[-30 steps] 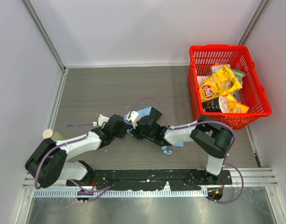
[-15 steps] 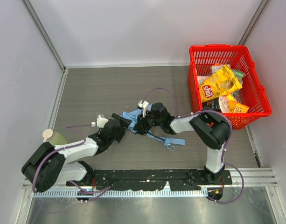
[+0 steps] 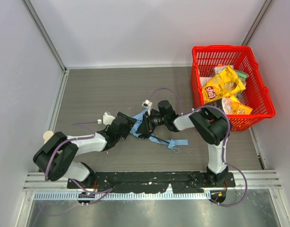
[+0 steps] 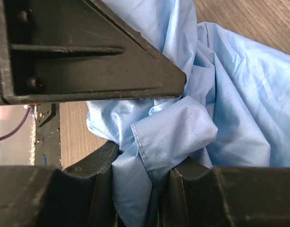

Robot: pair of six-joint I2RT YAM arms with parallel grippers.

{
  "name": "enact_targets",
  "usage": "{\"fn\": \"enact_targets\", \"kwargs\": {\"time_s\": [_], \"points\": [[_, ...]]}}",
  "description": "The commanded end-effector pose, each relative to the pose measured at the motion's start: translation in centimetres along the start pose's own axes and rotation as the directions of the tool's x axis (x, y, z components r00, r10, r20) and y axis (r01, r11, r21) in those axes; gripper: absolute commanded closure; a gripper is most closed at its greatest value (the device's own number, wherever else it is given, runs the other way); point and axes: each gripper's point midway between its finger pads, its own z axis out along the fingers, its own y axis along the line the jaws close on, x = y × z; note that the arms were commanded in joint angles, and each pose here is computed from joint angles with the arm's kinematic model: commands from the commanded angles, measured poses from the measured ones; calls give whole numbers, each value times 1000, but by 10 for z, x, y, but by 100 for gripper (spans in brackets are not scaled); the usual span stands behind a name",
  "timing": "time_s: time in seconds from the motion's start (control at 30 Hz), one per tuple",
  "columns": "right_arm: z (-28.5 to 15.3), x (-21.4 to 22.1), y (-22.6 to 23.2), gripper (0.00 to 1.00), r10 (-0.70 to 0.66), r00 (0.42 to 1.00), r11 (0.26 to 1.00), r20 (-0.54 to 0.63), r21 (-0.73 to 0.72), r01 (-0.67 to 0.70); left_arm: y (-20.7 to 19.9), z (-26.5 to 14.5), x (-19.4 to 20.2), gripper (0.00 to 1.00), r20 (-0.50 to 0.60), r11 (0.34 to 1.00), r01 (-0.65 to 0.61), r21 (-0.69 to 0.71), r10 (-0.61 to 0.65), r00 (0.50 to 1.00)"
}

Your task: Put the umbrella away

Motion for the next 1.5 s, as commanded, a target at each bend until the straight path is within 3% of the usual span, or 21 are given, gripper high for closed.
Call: {"fn": "enact_targets", "kwargs": {"time_s": [0.0, 0.1, 0.23, 0.33, 0.37, 0.47, 0.57, 0.63, 0.73, 0.83, 0.93, 0.97, 1.07, 1.1, 1.23, 1.47], "points": [[2, 41, 14, 99, 179, 973, 978, -145, -77, -192, 36, 12, 3, 30, 7, 996, -78, -43, 79, 997], [2, 45, 13, 99, 186, 970, 977, -156, -79, -200, 29, 12, 8, 47, -13, 997, -76, 31, 77, 997], [2, 43, 11, 99, 191, 970, 978, -152, -56, -201, 30, 9, 11, 93, -32, 995, -86, 40, 88, 996], [-5, 40, 2, 95, 181, 970, 983, -163, 48, -176, 30, 6, 12, 100, -43, 995, -87, 39, 89, 995], [-7, 36, -6, 91, 168, 974, 983, -151, 104, -153, 30, 5, 12, 100, -43, 996, -82, 41, 84, 996], [-21, 22, -8, 63, 160, 976, 964, -147, 236, -122, 25, -1, 11, 100, -51, 995, -70, 65, 73, 996], [-41, -4, -19, 44, 146, 985, 905, -93, 415, -95, 12, -9, 11, 100, -78, 989, -67, 134, 78, 994], [-58, -14, -9, 41, 170, 983, 871, -72, 477, -115, -2, -17, 9, 100, -92, 976, -55, 213, 77, 993], [-82, -29, 23, 38, 172, 985, 868, -16, 475, -144, -29, -34, 1, 100, -61, 920, -104, 377, 137, 989], [-109, -44, 60, 34, 138, 987, 879, 78, 451, -158, -45, -48, -9, 100, -24, 877, -172, 448, 204, 979], [-132, -23, 58, 32, 161, 983, 832, 85, 524, -182, -60, -62, -16, 100, 13, 830, -214, 515, 242, 970], [-137, -15, 60, 36, 177, 981, 827, 74, 529, -189, -63, -66, -18, 100, 19, 817, -229, 530, 259, 966], [-136, 18, 68, 49, 188, 982, 867, 23, 465, -177, -77, -85, -22, 100, 39, 755, -257, 604, 295, 955], [-135, 10, 75, 50, 145, 988, 890, 55, 429, -155, -82, -91, -24, 100, 51, 736, -260, 625, 294, 954], [-124, 4, 91, 44, 75, 993, 942, 93, 321, -101, -101, -113, -26, 100, 74, 656, -279, 701, 322, 944], [-95, 8, 107, 41, -8, 999, 959, 40, 282, -4, -110, -127, -25, 100, 56, 612, -257, 748, 328, 943]]}}
